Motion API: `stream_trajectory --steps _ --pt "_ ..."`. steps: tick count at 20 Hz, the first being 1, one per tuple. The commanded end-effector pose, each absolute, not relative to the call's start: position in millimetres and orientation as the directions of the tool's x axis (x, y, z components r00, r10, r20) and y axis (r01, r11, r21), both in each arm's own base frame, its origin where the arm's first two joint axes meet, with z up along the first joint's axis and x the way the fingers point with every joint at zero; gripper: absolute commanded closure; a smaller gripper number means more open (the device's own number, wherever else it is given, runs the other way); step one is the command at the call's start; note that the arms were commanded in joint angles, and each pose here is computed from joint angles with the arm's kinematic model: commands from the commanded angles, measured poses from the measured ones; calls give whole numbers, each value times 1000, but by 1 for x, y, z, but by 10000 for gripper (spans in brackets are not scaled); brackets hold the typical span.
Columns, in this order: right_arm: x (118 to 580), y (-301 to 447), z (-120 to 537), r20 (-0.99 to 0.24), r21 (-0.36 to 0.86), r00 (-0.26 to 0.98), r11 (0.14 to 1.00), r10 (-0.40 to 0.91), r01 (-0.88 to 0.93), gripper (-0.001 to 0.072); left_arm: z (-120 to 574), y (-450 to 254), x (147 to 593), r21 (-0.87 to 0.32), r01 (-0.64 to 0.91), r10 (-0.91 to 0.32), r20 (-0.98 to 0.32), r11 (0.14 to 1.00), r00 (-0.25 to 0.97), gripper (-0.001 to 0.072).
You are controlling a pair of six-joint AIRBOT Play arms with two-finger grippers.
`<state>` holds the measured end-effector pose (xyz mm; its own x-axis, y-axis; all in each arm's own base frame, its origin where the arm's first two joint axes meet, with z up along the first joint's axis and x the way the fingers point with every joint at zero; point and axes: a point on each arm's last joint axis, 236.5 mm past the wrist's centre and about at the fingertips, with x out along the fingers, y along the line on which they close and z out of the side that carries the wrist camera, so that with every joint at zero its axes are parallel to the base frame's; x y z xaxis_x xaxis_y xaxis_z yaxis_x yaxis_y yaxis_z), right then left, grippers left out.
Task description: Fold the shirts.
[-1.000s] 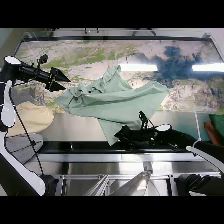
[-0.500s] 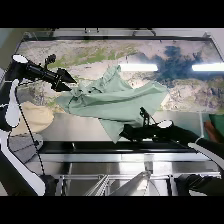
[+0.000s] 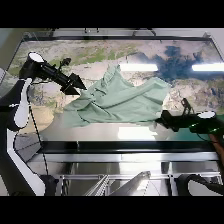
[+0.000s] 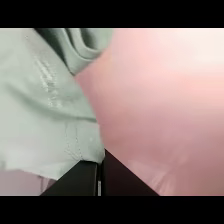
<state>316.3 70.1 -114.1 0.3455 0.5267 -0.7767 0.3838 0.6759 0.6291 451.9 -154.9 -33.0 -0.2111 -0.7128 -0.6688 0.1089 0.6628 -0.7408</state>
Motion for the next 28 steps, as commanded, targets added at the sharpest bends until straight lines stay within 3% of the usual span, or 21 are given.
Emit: stream_trajectory --steps 1,4,7,10,12,16,19,28 --pt "327 25 -102 -771 633 405 662 491 402 697 -30 -165 443 -729 124 -691 -680 673 -245 -2" --pt "346 15 -85 -756 643 446 670 479 371 697 -12 -165 437 -726 139 -692 -685 673 -227 8" --pt "343 30 -84 -752 648 417 688 511 326 697 -4 -172 402 -721 120 -678 -686 682 -266 8" --pt "342 46 -85 -751 649 394 701 530 294 697 -41 -170 367 -536 211 -463 -829 817 -314 7" --pt "341 54 -85 -751 649 380 709 540 276 696 -61 -182 351 -435 307 -336 -884 847 -325 6" --pt "336 67 -84 -747 656 351 710 565 256 697 -89 -187 367 -156 478 -86 -983 864 -165 6" --pt "333 69 -83 -744 661 340 706 575 253 697 -92 -190 377 -101 492 -55 -993 864 -107 7" --pt "333 69 -83 -744 661 340 706 575 254 697 -92 -211 399 -95 501 -111 -994 860 1 7"
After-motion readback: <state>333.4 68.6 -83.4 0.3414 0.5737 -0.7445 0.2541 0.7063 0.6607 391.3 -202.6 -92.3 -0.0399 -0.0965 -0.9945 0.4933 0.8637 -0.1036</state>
